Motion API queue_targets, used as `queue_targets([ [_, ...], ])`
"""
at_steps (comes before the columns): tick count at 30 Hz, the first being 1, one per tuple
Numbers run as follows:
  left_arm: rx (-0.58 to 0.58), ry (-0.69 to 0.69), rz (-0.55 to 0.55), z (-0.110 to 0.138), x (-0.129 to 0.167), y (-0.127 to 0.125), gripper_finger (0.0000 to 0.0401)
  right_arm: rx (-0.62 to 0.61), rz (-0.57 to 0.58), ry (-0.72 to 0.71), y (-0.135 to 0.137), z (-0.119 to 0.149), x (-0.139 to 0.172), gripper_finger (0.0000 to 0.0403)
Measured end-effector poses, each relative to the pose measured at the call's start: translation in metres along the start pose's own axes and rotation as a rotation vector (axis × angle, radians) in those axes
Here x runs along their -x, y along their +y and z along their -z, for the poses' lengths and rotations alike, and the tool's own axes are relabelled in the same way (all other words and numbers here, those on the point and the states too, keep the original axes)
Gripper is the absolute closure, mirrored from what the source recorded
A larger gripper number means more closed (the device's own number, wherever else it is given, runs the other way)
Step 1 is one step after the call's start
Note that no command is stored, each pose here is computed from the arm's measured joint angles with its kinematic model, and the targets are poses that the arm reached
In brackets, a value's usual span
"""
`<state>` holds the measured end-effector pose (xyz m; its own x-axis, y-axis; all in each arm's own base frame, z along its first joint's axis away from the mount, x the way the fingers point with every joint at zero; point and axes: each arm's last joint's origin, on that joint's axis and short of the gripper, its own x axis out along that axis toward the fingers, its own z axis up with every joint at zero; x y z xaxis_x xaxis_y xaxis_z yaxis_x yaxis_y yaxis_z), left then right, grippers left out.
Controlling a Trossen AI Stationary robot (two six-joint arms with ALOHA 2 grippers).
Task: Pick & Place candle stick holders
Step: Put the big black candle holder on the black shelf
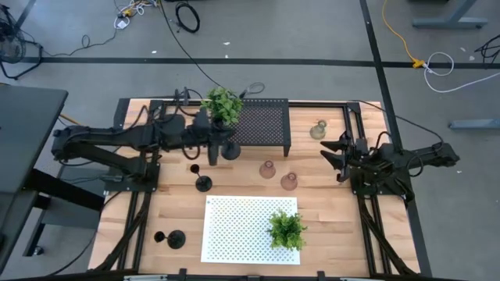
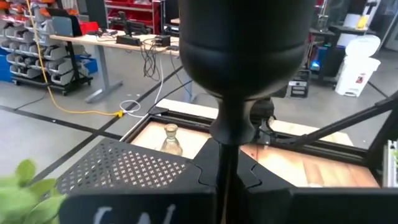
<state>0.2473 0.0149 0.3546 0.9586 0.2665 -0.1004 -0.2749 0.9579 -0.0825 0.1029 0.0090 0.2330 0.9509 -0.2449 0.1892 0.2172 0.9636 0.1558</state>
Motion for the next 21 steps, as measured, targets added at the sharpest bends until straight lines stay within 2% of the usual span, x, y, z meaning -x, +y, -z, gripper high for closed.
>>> queue_targets([
  [6, 0.013, -0.052, 0.077, -0.002, -0.008, -0.004, 0.0399, 0.108, 0.036, 0.115, 0.016, -0.026, -0.035, 0.0241],
  [11, 0.019, -0.085, 0.123, -0.005, -0.008, -0.007, 0.0399, 0.179, 0.086, 0.175, 0.024, -0.038, -0.069, 0.0241],
  [16, 0.011, -0.099, 0.127, -0.002, -0.017, -0.009, 0.0399, 0.176, 0.013, 0.192, 0.032, -0.052, -0.102, 0.0241],
  [21, 0.003, -0.097, 0.171, -0.003, -0.039, -0.016, 0.0399, 0.198, -0.003, 0.24, 0.037, -0.052, -0.133, 0.0241],
])
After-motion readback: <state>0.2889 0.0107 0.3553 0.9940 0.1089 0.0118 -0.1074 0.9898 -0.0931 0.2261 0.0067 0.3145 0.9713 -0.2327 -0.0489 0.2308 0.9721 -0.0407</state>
